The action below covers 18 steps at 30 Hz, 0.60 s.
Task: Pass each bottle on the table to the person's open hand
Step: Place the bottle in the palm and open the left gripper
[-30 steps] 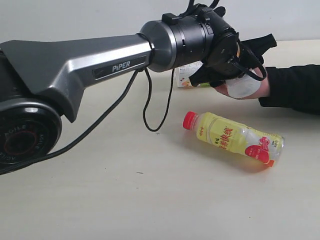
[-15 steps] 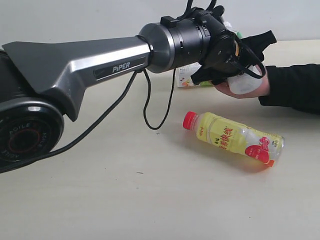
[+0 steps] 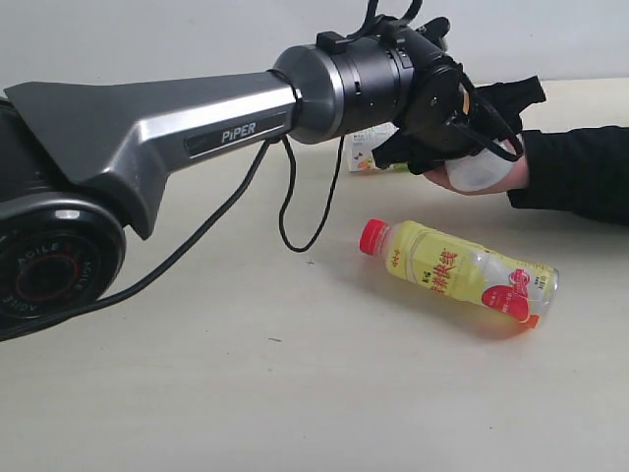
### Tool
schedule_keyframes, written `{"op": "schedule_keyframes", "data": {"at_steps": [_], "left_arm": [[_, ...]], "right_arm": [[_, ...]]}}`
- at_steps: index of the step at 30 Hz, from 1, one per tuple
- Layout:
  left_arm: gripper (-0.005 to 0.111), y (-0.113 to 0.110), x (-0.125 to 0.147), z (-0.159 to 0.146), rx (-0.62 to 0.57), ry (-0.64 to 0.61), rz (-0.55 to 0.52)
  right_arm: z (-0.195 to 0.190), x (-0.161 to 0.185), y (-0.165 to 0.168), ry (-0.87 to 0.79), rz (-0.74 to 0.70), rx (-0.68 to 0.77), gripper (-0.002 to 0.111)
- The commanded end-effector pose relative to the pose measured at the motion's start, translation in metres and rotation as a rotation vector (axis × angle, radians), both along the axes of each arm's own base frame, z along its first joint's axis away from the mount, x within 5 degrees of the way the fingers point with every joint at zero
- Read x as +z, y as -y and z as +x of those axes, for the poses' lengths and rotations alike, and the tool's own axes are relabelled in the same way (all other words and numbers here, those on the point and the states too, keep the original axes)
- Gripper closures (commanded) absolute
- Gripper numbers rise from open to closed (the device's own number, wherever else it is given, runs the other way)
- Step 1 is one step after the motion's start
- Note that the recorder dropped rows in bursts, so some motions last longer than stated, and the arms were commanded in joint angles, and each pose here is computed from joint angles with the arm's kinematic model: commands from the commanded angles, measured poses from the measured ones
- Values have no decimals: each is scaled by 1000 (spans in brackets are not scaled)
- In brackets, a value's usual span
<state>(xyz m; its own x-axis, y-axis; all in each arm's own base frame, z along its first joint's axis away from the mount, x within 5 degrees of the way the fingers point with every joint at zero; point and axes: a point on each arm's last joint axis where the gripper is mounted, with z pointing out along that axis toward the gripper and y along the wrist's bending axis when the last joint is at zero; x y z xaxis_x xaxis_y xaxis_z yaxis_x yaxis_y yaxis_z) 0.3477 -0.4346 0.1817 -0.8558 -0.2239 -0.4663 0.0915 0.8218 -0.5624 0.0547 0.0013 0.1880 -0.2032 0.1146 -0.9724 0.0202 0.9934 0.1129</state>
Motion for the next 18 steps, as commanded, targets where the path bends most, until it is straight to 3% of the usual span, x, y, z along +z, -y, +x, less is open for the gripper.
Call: {"op": "schedule_keyframes", "data": {"at_steps": [1,10,18], "left_arm": [[39,1,16,-5,-42,36,-2],[22,-8,34,-11,-50,13,65],[20,-14,47,-14,-88,33,126]], "right_arm": [[0,0,1,11,-9,-7,108],[0,0,1,11,-9,-7,108],[0,0,1,11,-9,-7,108]]}}
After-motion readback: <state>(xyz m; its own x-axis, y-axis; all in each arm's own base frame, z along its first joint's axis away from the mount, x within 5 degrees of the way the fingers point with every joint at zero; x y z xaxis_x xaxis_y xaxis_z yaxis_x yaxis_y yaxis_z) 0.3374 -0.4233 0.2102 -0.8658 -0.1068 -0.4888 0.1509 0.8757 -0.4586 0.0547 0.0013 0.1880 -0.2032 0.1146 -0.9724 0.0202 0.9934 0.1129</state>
